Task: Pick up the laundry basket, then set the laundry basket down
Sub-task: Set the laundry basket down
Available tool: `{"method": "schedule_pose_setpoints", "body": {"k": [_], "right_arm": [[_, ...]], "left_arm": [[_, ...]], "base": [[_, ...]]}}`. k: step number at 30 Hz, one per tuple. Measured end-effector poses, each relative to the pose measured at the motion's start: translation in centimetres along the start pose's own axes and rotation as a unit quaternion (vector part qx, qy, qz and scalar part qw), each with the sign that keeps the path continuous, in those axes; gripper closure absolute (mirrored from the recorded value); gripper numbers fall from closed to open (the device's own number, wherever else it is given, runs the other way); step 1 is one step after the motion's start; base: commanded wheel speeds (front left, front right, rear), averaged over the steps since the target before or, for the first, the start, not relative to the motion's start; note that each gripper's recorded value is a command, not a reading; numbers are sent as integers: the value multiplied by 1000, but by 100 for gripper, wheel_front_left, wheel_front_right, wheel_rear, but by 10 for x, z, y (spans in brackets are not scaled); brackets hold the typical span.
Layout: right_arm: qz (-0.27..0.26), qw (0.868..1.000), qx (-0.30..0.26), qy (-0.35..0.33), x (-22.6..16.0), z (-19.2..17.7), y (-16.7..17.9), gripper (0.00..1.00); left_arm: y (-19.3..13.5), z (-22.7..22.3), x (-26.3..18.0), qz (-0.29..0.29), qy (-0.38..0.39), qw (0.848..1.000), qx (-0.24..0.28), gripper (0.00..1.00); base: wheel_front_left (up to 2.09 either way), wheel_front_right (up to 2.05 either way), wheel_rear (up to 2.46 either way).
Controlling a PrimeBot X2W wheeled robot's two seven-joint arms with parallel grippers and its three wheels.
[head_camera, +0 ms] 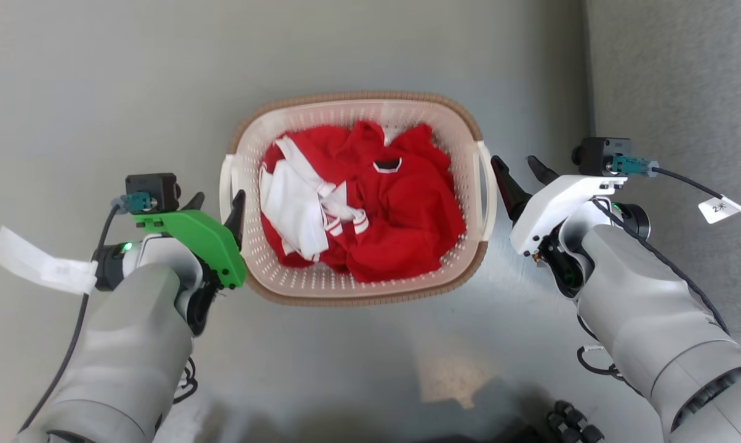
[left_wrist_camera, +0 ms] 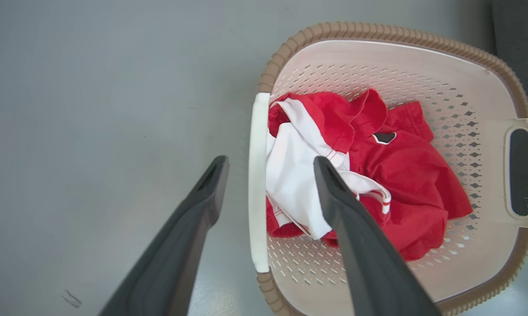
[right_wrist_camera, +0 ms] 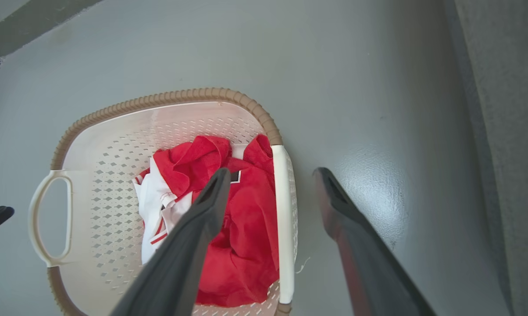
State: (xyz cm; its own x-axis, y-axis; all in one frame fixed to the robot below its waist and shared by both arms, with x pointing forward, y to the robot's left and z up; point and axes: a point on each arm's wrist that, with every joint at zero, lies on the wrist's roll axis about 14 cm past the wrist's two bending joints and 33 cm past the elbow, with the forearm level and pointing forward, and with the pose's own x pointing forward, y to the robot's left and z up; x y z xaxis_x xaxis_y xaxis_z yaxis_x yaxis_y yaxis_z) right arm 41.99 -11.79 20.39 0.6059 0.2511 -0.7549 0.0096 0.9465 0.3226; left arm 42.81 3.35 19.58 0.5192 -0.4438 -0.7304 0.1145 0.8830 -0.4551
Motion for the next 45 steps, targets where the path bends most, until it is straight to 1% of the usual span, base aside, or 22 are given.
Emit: {"method": "schedule_pose_setpoints", "body": {"k": [6,12,19,23,27,30,36,37,39,42,45], "right_arm": [[21,998,-11,-50,-15,36,14,0],[45,993,-35,-101,-33,71,31,0],[56,986,-55,-145,-60,93,39,0],[59,981,-58,-177,-77,111,41,0],[66,974,-64,-209,-96,126,47,0],[76,967,-67,-233,-110,133,56,0],[83,952,-83,-281,-141,146,67,0],[86,945,-83,-304,-153,155,71,0],[89,935,-85,-332,-167,168,76,0],[91,919,-94,-372,-187,186,80,0],[89,909,-94,-397,-201,193,82,0]], "left_arm": [[-20,24,-17,-18,-44,999,11,0],[-36,45,-38,-31,-85,996,23,0],[-44,68,-66,-34,-128,991,35,0],[-49,96,-86,-38,-173,984,34,0],[-53,127,-109,-41,-223,973,50,0],[-56,140,-128,-45,-253,965,53,0],[-64,145,-160,-50,-294,952,68,0],[-68,152,-172,-50,-313,946,70,0],[-72,159,-184,-51,-333,938,78,0],[-77,168,-200,-53,-362,928,73,0],[-80,176,-216,-54,-389,916,77,0]], "base": [[0,0,0],[0,0,0],[0,0,0],[0,0,0],[0,0,0],[0,0,0],[0,0,0],[0,0,0],[0,0,0],[0,0,0],[0,0,0]]}}
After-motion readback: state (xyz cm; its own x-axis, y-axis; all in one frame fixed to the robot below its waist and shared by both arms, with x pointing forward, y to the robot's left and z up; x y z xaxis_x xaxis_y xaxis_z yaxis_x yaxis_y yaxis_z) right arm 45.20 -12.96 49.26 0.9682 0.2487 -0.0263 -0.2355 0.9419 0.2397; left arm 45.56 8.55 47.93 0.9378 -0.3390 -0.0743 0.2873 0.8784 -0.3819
